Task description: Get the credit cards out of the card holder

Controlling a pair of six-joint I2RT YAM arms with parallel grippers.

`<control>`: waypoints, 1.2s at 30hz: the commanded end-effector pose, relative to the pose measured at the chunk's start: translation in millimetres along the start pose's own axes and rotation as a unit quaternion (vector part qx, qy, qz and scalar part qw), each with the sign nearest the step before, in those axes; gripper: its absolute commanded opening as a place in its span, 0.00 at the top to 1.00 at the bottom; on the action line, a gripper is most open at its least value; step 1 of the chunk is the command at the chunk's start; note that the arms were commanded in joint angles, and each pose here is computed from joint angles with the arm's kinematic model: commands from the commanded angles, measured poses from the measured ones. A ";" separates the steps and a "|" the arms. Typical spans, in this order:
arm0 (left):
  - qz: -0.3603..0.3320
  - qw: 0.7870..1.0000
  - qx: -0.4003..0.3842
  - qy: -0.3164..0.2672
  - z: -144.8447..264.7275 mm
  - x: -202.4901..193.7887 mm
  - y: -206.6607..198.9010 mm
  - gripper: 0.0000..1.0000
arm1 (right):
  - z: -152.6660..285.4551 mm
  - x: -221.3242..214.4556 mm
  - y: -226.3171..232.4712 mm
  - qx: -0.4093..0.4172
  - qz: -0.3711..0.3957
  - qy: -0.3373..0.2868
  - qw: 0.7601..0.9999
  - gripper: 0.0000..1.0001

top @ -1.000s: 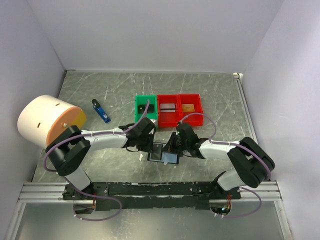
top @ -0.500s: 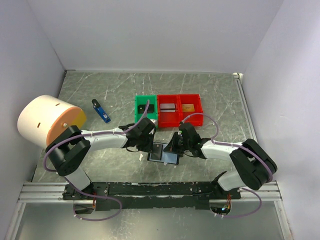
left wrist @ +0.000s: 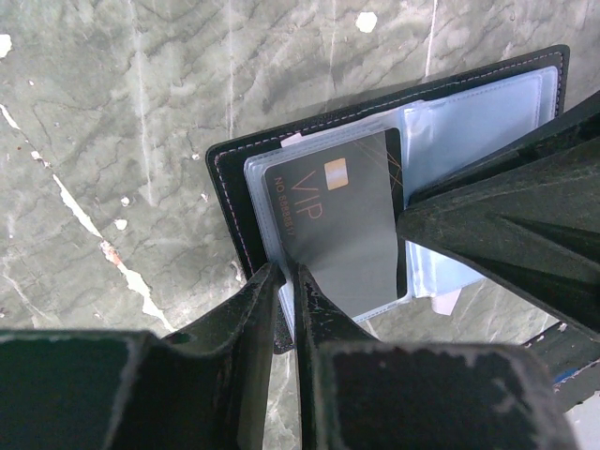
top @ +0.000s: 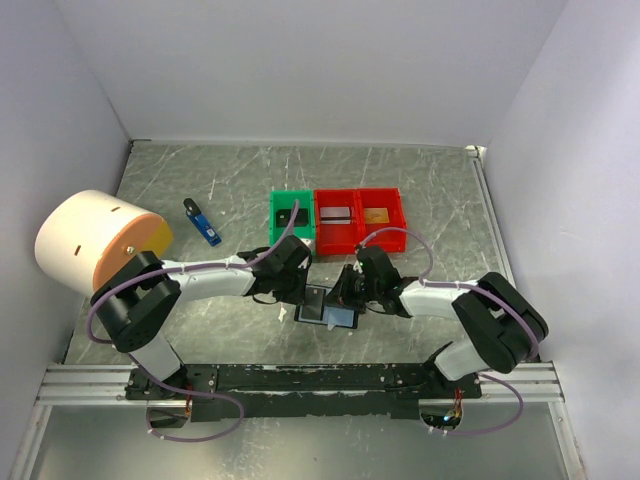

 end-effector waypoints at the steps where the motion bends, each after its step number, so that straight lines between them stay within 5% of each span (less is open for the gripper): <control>1: -0.007 0.999 0.030 0.019 0.7 -13.1 10.8 0.76 | -4.3 -1.4 -3.8 0.001 0.003 0.008 1.000 0.85; 8: -0.006 0.999 0.028 0.019 0.9 -12.5 9.5 0.77 | -5.7 -5.0 15.1 0.053 0.023 0.028 0.998 0.85; 15: -0.005 0.999 0.033 0.018 2.3 -11.8 9.9 0.77 | -5.3 -5.7 12.8 0.054 0.008 0.023 0.998 1.00; 36: 0.000 0.999 0.039 0.027 3.3 -21.3 12.3 0.77 | 7.1 1.5 -3.3 -0.001 0.006 -0.005 1.000 1.00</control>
Point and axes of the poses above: each gripper's point midway between its finger pads, its own z axis back along the fingers, its own y axis along the line the jaws close on, x = y × z, the point moved 1 cm from there along z, back along the fingers, and after that the axes turned 10 degrees about -z, right-handed, at the moved point
